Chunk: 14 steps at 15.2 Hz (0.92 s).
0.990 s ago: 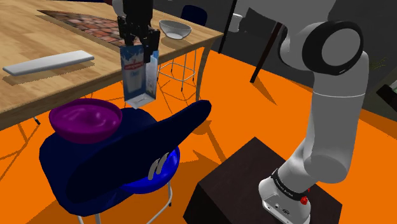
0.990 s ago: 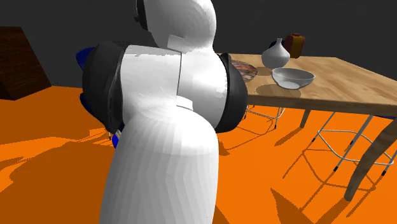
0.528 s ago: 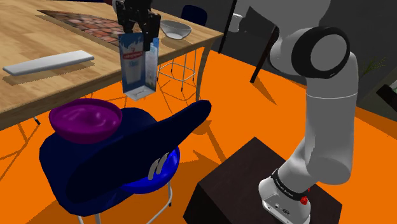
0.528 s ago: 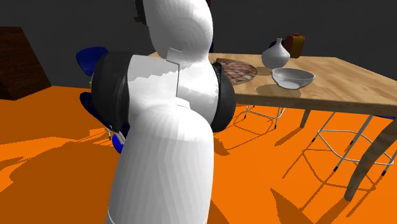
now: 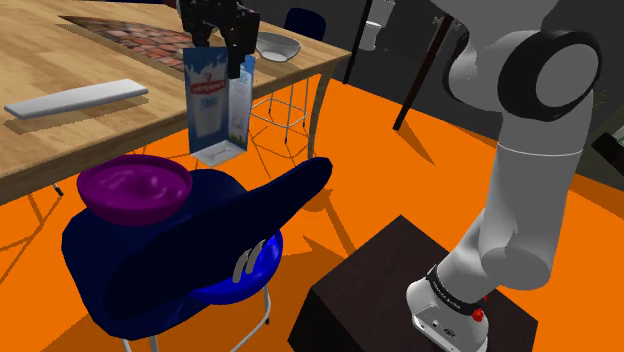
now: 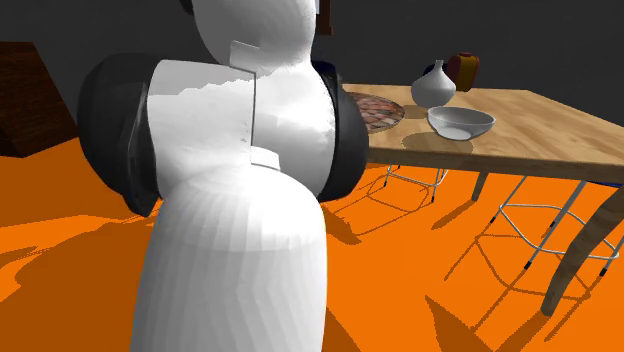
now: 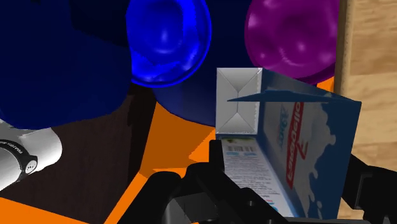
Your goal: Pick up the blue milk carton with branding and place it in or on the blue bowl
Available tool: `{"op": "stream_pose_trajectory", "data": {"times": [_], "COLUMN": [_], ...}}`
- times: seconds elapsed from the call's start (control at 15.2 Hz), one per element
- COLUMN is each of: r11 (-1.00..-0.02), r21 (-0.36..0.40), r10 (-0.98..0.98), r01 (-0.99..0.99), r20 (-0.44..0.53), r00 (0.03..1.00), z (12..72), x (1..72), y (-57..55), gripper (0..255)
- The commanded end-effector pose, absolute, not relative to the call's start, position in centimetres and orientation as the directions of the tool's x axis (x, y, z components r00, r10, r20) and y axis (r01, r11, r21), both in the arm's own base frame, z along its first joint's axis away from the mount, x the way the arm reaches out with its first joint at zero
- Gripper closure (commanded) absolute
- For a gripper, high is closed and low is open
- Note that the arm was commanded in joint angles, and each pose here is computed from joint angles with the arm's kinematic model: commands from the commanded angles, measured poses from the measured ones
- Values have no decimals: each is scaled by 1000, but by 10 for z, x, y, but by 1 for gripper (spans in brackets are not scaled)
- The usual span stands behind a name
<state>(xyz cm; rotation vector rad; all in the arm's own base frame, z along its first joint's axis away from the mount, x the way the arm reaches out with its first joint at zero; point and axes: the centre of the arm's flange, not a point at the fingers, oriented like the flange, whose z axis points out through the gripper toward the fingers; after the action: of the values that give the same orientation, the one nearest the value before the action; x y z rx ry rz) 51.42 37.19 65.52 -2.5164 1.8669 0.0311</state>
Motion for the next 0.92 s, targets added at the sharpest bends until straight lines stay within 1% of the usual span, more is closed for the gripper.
{"op": "stream_pose_trajectory", "data": {"times": [0.0,0.86], "r11": [-289,-289], "r21": [4,4], "r10": [-957,-957], "r01": [-957,-957], "r20": [-21,-21], "r00": [289,289], "z": [666,713], "x": [488,334], "y": [381,446], "gripper": [255,255]}}
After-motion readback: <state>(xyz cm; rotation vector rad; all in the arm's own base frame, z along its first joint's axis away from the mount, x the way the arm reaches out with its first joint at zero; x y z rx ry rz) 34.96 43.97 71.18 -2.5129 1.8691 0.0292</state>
